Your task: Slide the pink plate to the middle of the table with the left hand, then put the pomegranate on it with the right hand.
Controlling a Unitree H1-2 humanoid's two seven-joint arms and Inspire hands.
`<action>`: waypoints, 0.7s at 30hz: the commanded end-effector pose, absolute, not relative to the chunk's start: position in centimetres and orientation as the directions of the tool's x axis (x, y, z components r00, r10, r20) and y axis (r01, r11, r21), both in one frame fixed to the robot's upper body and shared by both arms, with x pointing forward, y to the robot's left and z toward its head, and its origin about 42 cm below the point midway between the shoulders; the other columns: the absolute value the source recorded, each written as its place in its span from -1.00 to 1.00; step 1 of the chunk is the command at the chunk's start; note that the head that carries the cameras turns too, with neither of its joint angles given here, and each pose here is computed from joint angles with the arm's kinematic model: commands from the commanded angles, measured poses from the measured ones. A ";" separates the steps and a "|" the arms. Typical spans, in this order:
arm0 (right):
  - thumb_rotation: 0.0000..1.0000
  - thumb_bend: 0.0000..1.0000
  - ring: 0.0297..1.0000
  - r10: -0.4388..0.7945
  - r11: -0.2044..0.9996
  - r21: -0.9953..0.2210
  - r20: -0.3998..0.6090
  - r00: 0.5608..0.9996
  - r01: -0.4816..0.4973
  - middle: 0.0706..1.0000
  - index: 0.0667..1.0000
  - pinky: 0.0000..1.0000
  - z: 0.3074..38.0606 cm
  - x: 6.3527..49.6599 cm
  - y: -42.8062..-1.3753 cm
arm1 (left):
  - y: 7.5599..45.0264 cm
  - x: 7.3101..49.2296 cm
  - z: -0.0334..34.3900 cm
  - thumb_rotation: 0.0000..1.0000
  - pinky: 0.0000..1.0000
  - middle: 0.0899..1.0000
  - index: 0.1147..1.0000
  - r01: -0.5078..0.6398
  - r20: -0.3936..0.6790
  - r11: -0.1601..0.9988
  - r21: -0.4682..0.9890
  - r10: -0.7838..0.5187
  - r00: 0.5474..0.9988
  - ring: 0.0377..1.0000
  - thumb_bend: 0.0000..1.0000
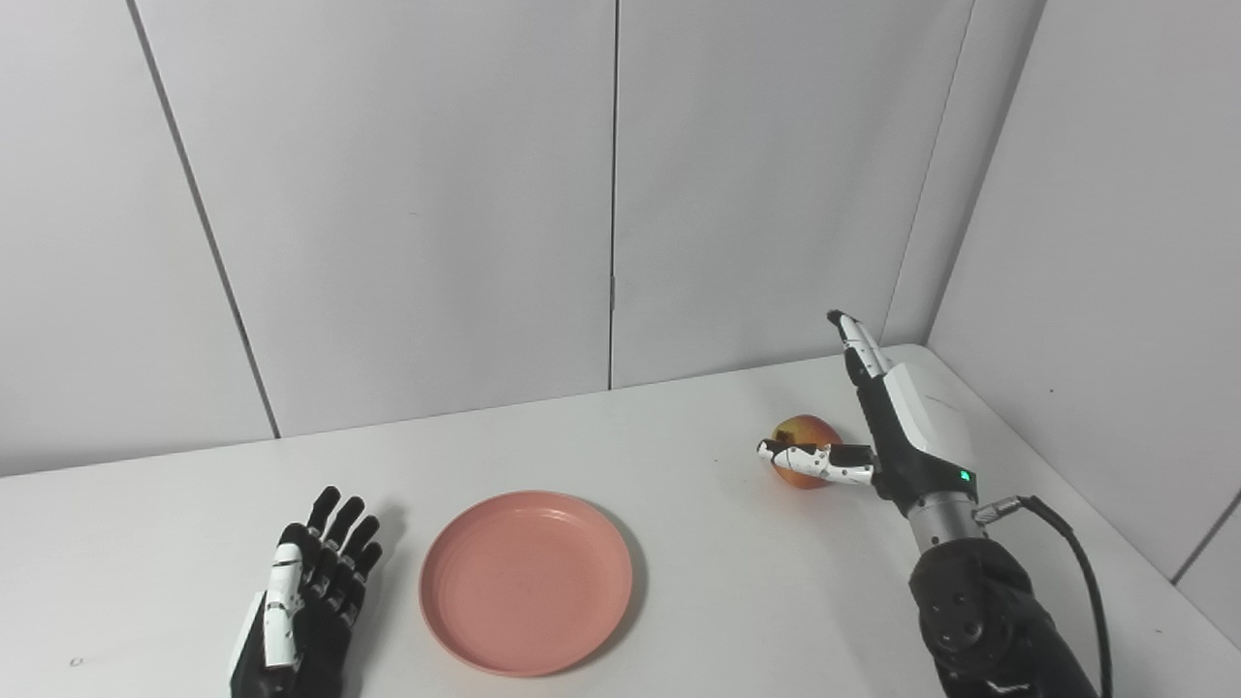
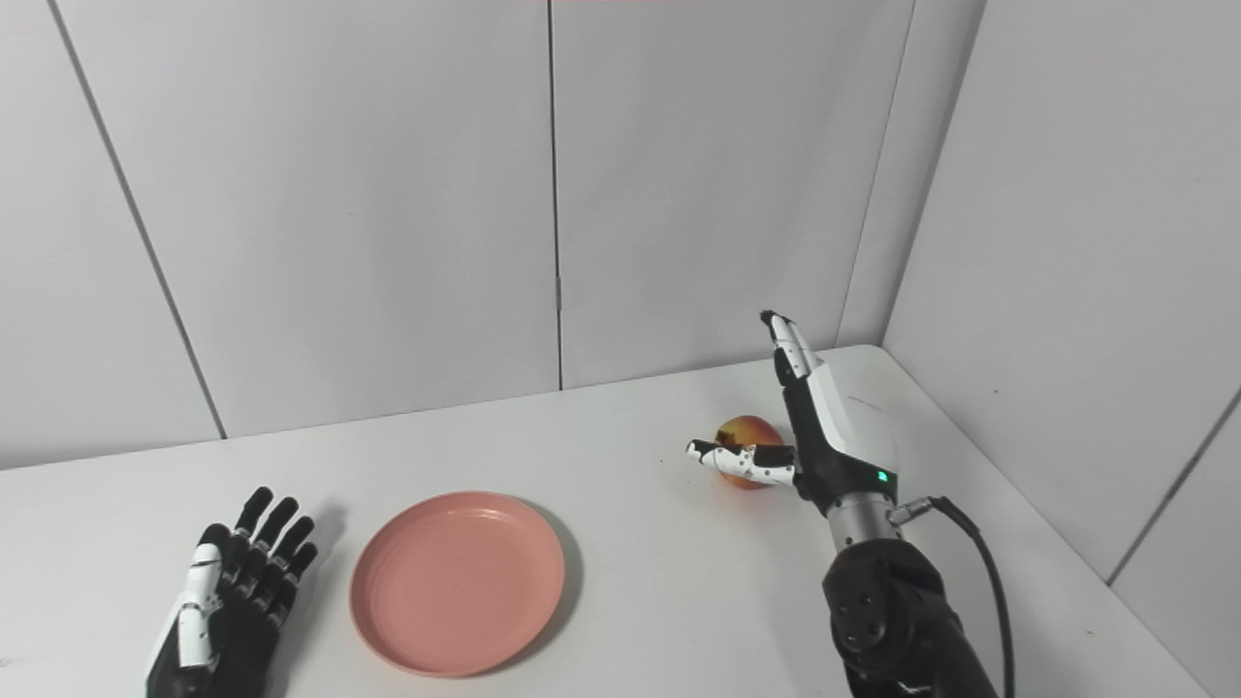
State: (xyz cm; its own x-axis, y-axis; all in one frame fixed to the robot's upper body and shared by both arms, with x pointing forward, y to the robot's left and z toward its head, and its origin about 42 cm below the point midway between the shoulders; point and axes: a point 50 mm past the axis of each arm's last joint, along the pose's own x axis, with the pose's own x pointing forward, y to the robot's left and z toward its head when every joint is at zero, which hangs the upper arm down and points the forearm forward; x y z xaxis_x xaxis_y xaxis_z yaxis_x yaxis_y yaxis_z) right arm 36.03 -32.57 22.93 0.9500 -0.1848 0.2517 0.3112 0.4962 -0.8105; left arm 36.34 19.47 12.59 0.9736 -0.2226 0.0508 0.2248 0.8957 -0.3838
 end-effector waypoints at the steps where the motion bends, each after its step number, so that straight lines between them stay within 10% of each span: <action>1: -0.12 0.91 0.74 -0.179 0.475 -0.805 0.307 0.935 0.356 0.92 0.93 0.42 25.1 36.8 -33.1 | 20.1 35.7 11.0 1.00 1.00 0.95 0.93 0.190 -0.027 0.899 -0.395 -0.218 0.975 0.94 -0.29; 21: -0.13 0.93 0.79 -0.183 0.473 -0.845 0.183 0.966 0.250 0.92 0.95 0.50 23.0 39.2 -34.4 | 20.4 35.7 11.2 1.00 0.98 0.94 0.92 0.184 -0.036 0.899 -0.397 -0.215 0.976 0.93 -0.27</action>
